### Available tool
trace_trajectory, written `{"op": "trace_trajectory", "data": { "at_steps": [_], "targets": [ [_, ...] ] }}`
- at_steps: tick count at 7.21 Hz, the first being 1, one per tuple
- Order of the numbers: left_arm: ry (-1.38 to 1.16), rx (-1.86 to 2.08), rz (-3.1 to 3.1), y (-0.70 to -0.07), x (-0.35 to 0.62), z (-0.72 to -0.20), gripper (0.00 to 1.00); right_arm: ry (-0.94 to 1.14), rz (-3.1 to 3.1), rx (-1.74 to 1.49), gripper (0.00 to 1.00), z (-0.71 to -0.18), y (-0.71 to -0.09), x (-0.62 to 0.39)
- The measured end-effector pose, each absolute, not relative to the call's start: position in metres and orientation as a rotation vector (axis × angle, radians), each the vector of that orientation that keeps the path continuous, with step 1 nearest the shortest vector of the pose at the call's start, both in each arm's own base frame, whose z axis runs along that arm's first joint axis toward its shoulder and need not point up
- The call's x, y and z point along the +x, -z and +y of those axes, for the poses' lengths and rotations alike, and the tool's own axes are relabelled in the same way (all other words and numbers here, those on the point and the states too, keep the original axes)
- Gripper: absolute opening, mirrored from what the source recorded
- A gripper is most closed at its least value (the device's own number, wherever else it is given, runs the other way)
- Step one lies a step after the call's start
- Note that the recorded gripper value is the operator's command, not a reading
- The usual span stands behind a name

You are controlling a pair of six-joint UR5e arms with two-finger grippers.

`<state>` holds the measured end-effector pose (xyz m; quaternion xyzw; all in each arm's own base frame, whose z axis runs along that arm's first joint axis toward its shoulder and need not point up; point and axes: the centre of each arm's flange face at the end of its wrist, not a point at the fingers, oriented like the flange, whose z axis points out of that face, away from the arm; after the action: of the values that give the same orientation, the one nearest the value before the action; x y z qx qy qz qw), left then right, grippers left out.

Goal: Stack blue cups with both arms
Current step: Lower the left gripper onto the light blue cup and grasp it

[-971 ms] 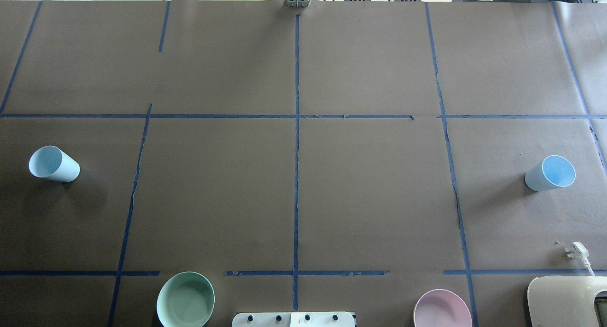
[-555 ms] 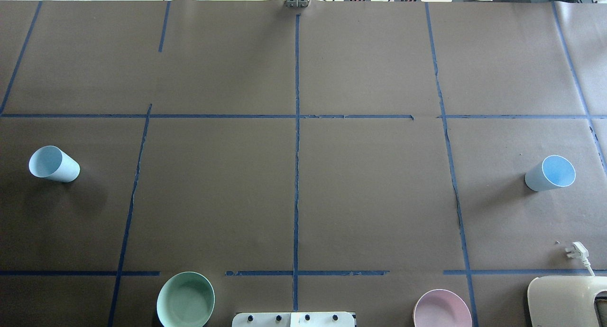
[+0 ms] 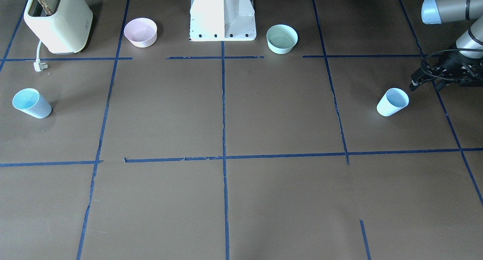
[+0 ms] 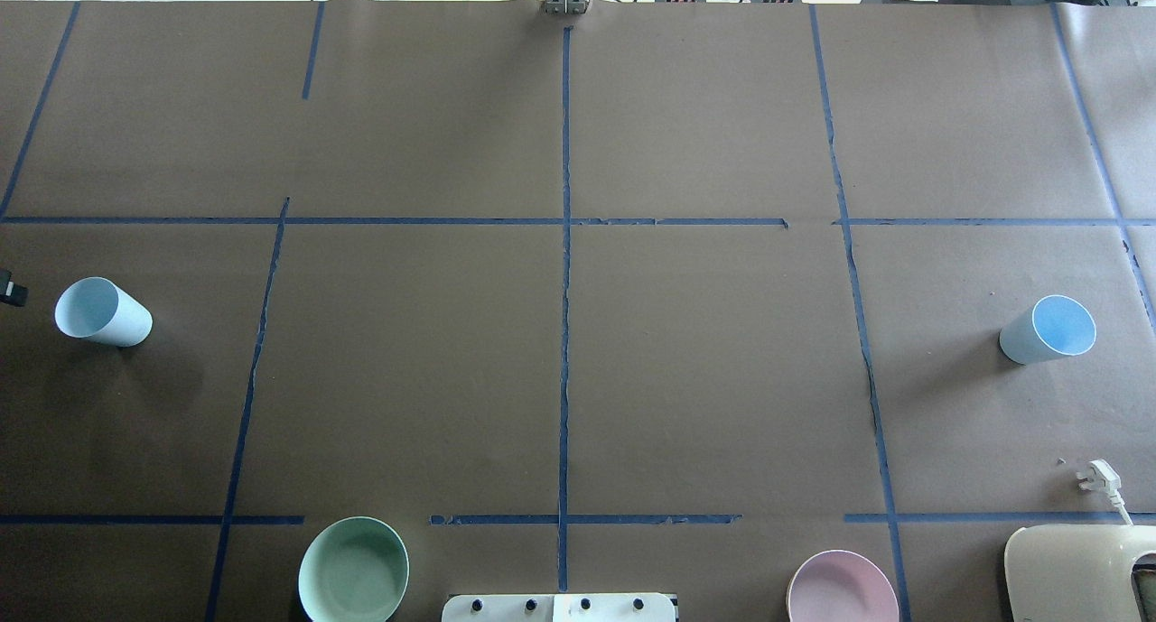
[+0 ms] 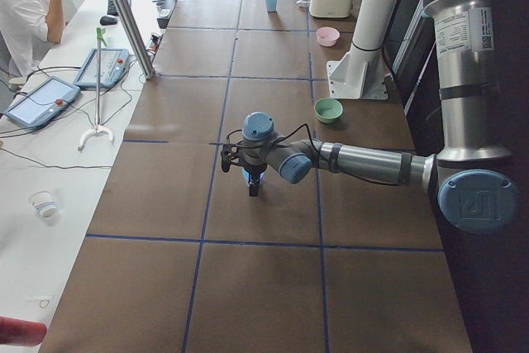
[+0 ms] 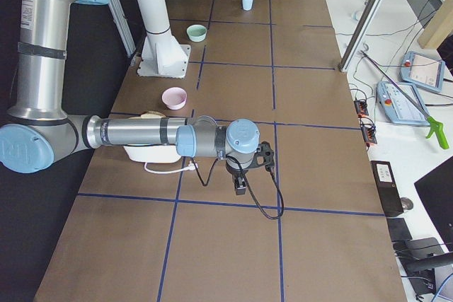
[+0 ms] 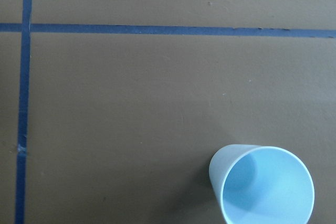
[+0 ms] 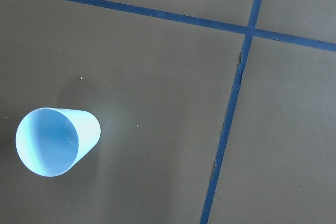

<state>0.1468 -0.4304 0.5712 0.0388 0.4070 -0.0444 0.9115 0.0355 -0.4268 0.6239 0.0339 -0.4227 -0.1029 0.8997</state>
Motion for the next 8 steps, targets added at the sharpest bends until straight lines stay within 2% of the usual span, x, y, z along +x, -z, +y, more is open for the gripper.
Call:
{"op": "trace_trajectory", "data": {
  "at_steps": [4,5,6,7,8],
  "targets": [
    [0.084,0.065,0.800,-0.582,0.185,-0.434,0.96,0.214,-0.874,0.067,1.00,-0.427,-0.625,0.035],
    [0.070,0.057,0.796,-0.585,0.192,-0.433,0.94,0.215,-0.874,0.067,1.00,-0.427,-0.625,0.034],
    [0.059,0.053,0.789,-0.588,0.199,-0.431,0.78,0.215,-0.874,0.068,1.00,-0.427,-0.624,0.034],
    [0.054,0.054,0.778,-0.590,0.202,-0.430,0.30,0.215,-0.875,0.069,1.00,-0.427,-0.624,0.034],
    [0.053,0.058,0.770,-0.591,0.205,-0.430,0.07,0.216,-0.875,0.069,1.00,-0.427,-0.624,0.034]
  ]
}}
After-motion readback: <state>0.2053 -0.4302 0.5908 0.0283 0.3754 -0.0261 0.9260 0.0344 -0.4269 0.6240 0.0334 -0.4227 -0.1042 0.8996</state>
